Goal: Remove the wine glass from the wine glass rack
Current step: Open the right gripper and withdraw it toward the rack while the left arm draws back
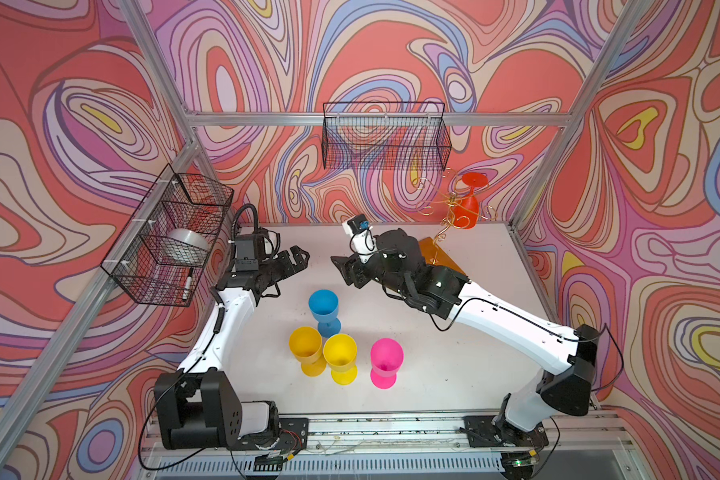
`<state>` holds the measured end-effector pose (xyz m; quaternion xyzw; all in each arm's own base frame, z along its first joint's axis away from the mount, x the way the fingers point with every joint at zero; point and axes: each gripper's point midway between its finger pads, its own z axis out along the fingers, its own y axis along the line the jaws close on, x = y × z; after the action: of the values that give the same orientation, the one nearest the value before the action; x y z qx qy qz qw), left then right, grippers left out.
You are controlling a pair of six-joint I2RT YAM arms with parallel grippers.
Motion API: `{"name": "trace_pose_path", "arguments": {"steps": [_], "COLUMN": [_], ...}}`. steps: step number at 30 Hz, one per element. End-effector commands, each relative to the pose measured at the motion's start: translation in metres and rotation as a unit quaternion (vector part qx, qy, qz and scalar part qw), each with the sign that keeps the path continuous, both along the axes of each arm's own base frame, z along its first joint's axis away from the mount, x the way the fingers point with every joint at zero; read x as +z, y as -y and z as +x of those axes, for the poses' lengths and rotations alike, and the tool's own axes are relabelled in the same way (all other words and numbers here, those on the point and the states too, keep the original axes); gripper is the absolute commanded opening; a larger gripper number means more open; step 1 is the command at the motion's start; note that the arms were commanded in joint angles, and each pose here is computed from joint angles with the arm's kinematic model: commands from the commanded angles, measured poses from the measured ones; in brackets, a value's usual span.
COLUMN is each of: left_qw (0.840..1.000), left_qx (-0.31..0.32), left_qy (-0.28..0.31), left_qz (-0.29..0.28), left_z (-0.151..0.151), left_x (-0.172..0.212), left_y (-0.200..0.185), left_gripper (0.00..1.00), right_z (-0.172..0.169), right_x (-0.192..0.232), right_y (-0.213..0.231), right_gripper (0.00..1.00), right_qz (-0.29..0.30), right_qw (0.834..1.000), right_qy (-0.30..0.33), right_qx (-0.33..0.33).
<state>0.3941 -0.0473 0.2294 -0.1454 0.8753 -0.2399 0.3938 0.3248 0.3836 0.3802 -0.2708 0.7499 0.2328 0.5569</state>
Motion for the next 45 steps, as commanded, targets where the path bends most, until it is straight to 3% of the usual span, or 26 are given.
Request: {"name": "trace_pose_path", "arguments": {"steps": [1,6,11,22,33,38,45], "left_qw": [0.998,0.991,0.978,0.950,0.914,0.896,0.887], "left_qx": [-0.021,-0.058,-0.109,-0.212,-0.289,-0.324,-0.356], "left_qy": [0.050,0.117,0.176,0.228,0.283,0.302,0.296], "left_qz": [0.021,0.027,0.036,0.032,0.034,0.014,-0.006], "left_z": [-0.002,-0.011,-0.028,-0.055,-0.083,-0.092,-0.097], "left_x": [0.017,0.042,0.063,0.078,0.089,0.091,0.089], "left_y": [0.008,0.030,0.055,0.103,0.131,0.143,0.152], "left_gripper": [1.00,1.00,1.00,1.00,1.00,1.00,0.99], "right_z": [0.018,0.044,0.072,0.093,0.140,0.160,0.186], "right_x": [0.025,0.048,0.054,0.087,0.075,0.069,0.060], "right_y": [0.042,0.112,0.187,0.308,0.400,0.417,0.415], "right_gripper": [0.74,0.72,0.69,0.65,0.59,0.55,0.49], "right_qz": [0.041,0.083,0.133,0.247,0.379,0.415,0.428], "right_qw": [0.997,0.985,0.962,0.910,0.861,0.852,0.852], "right_qy": [0.006,0.003,-0.020,-0.019,-0.101,-0.132,-0.170], "right_qx": [-0.062,-0.150,-0.236,-0.332,-0.323,-0.291,-0.250]}}
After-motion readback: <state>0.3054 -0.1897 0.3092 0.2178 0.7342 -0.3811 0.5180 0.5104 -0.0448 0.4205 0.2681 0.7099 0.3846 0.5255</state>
